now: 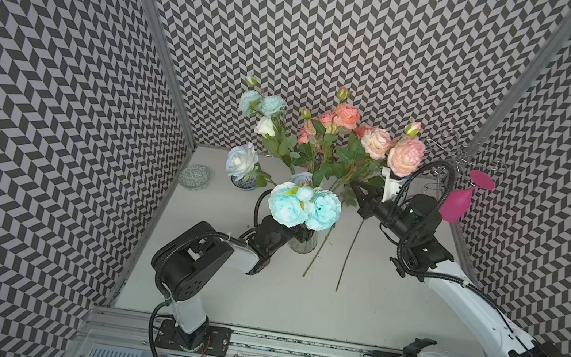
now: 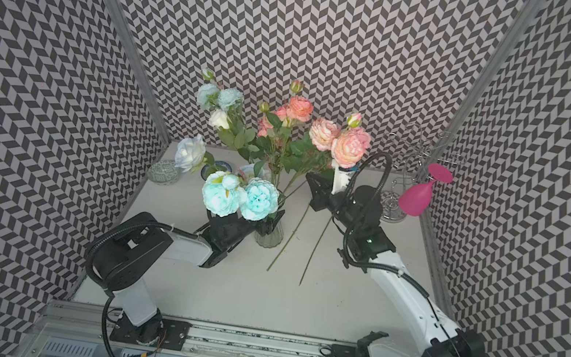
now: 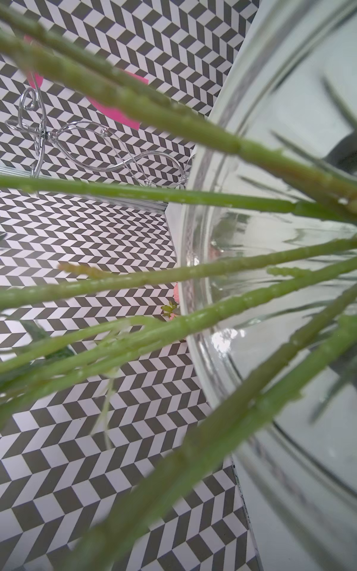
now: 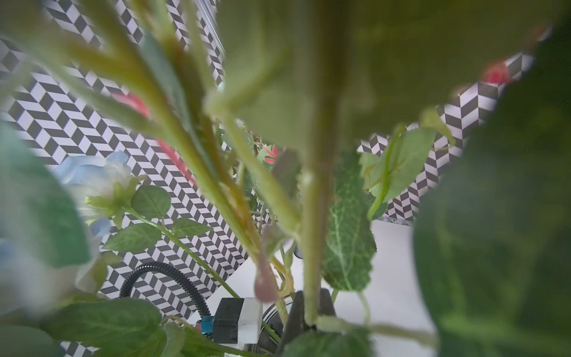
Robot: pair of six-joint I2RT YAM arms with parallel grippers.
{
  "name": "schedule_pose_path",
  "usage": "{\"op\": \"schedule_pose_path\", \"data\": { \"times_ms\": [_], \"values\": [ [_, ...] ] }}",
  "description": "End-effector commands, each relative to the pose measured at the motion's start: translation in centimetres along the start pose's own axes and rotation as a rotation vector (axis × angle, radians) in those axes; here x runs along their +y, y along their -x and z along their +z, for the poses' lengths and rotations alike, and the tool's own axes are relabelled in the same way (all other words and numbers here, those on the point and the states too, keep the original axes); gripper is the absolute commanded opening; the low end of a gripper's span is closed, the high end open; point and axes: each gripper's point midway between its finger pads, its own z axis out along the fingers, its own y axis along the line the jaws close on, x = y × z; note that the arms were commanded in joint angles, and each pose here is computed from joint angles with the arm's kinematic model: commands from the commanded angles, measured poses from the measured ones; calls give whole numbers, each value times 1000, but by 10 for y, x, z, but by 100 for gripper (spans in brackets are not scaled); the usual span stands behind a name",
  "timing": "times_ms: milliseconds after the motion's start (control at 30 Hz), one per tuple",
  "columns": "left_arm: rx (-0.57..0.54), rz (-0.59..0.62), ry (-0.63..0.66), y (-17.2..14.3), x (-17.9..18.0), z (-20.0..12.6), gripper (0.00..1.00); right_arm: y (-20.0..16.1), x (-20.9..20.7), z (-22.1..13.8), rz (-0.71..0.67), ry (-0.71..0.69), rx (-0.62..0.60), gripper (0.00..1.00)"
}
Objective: Pick out pink flowers from the vase
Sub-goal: Pick up the flower from the vase.
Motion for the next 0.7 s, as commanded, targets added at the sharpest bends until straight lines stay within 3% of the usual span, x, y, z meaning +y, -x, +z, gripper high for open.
{"op": "schedule_pose_path", "data": {
  "times_ms": [0, 133, 300, 667],
  "values": [
    [111, -50, 2, -33, 2, -6, 0, 8, 26, -1, -134, 58, 7, 0],
    [108, -49, 2, -32, 2, -6, 0, 11, 40, 0, -179, 85, 12, 0],
    [96, -47, 5, -28, 4, -7, 0, 28, 6, -16, -106, -82, -92, 0],
    [80, -46, 10, -24, 7, -9, 0, 44, -26, -40, -65, -197, -143, 0]
  ]
}}
